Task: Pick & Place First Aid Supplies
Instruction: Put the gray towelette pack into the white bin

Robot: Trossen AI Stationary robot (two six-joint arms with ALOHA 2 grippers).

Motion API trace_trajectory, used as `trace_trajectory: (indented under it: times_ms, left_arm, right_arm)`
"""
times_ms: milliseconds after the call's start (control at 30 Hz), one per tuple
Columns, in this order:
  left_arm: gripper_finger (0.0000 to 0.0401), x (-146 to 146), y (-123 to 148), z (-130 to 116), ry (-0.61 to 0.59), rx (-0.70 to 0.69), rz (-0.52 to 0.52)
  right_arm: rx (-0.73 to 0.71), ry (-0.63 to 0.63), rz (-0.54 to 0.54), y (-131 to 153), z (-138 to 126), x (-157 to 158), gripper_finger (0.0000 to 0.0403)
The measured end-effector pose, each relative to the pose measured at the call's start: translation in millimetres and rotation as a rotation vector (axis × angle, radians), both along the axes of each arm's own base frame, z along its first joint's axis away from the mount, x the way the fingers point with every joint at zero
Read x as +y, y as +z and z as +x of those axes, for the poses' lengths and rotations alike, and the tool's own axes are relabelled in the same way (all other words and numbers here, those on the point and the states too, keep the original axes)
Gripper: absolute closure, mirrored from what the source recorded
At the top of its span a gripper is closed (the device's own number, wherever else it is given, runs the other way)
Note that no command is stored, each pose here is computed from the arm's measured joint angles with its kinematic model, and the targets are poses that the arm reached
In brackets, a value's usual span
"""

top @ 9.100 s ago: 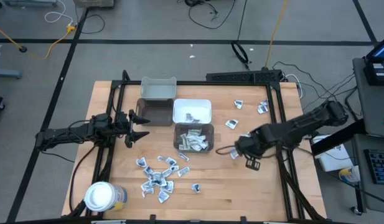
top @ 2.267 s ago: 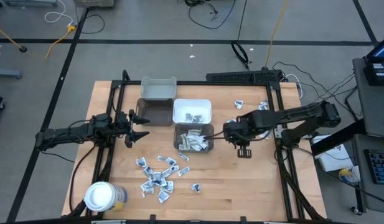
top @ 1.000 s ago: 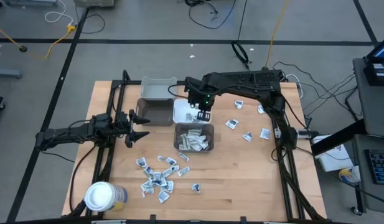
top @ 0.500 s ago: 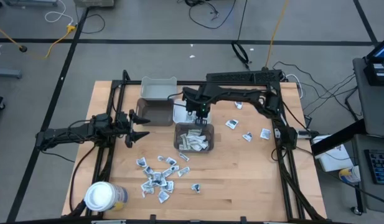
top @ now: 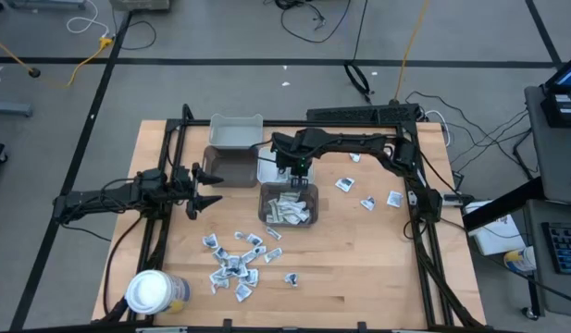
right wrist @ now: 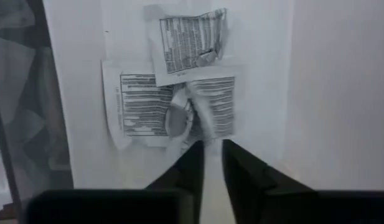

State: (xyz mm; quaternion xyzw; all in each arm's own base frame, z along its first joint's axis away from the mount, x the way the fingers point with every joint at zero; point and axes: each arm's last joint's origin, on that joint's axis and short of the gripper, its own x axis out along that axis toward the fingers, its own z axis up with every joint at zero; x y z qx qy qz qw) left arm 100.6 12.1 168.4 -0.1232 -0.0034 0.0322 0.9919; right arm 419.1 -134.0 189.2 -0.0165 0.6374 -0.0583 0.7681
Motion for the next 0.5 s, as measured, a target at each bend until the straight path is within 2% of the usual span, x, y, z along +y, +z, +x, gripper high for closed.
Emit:
trace_trajectory:
  times_ms: [267, 400, 500]
  left_arm:
    - [0.0091, 0, 0, 0, 0.0, 0.0, 0.0]
    - [0.0091, 0, 0, 0, 0.0, -0.001, 0.0]
    - [0.0091, 0, 0, 0, 0.0, 0.0, 0.0]
  right_arm:
    - [-0.004, -0.001, -0.002, 0, 0, 0, 0.0223]
    - [-0.012, -0.006, -0.002, 10, -3, 1, 0.0198]
    - [-0.027, -0.048, 0.003, 32, -13, 4, 0.0193]
